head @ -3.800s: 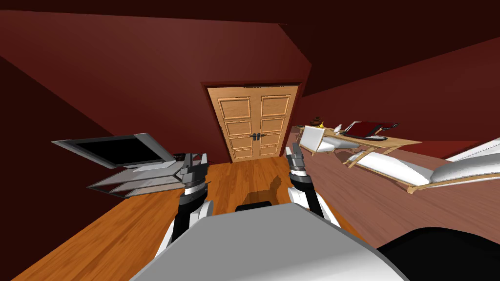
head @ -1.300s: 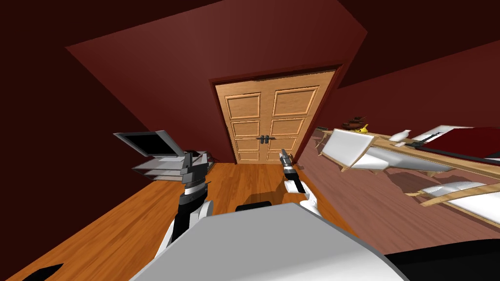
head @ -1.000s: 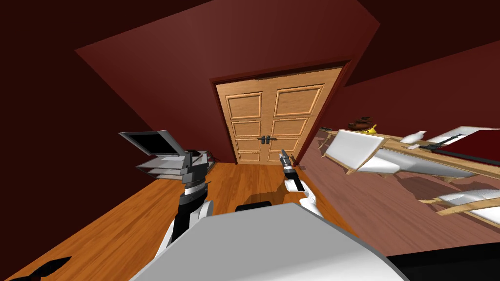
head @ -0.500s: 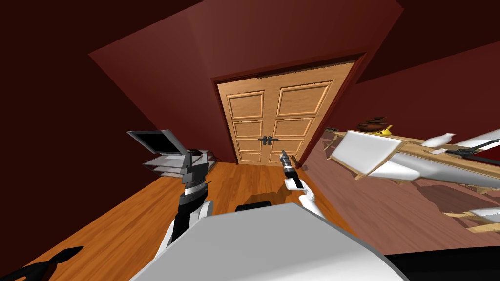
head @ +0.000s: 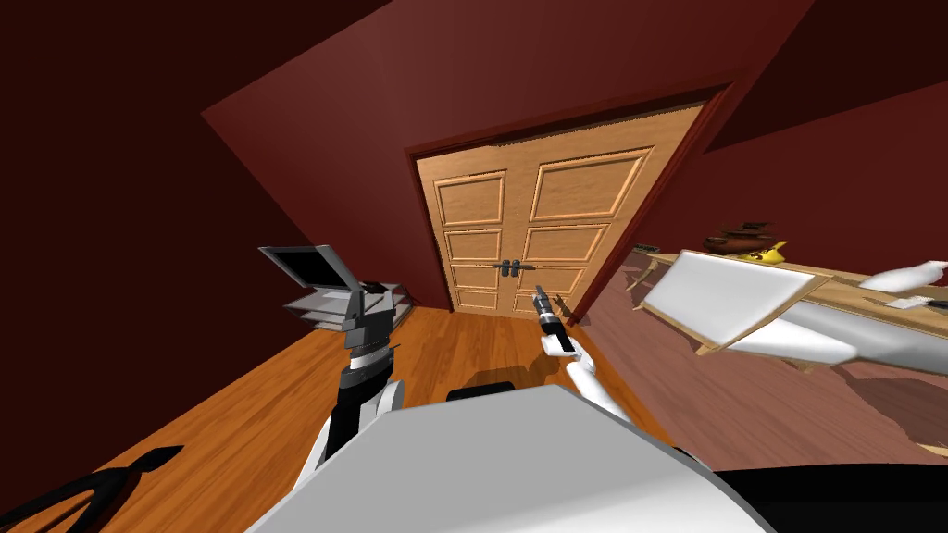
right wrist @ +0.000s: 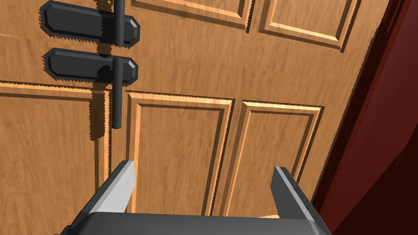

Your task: Pull the door open

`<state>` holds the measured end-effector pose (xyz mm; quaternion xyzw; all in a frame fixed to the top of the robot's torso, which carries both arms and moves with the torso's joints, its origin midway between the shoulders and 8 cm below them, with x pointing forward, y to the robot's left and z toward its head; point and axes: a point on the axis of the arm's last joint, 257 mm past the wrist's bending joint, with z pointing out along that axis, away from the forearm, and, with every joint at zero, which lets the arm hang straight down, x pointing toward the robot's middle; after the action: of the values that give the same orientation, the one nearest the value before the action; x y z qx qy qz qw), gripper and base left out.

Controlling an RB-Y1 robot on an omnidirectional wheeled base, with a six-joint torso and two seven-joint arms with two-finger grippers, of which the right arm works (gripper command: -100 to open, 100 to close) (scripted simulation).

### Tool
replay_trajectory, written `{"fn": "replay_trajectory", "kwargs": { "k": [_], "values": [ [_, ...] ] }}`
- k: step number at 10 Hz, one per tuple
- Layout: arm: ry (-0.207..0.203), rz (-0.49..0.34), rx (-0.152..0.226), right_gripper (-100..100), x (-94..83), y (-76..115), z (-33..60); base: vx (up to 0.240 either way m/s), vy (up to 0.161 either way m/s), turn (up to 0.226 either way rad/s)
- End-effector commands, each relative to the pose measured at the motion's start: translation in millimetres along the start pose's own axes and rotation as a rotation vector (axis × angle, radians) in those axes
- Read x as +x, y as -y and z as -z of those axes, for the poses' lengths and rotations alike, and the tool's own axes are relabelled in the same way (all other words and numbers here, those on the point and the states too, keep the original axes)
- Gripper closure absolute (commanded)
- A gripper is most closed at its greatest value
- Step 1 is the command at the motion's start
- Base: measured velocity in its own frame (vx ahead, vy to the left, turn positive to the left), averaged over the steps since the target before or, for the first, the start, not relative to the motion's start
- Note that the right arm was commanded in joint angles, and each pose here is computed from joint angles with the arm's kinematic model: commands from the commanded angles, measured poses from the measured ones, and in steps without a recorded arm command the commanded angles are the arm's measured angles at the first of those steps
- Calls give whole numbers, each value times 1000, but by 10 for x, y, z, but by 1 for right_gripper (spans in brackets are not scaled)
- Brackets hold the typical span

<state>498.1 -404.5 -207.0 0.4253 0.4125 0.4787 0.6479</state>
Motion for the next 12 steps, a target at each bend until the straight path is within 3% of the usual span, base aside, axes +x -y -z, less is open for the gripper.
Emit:
{"fn": "replay_trajectory", "kwargs": {
  "k": [1, 2, 3, 4, 7, 11, 12],
  "values": [
    [12, -5, 25, -100, -76, 104, -62, 82, -55, 113],
    [20, -8, 36, -100, -136, 158, -104, 91, -52, 113],
    [23, -7, 54, -100, -149, 240, -70, 63, -46, 41],
    [33, -9, 71, -100, -215, 319, -97, 55, -44, 73],
    [43, -12, 88, -100, -284, 395, -123, 33, -31, 47],
    [88, -25, 136, -100, -552, 595, -244, 72, -54, 103],
    [91, -24, 151, -100, -564, 659, -208, 66, -45, 34]
  ]
}}
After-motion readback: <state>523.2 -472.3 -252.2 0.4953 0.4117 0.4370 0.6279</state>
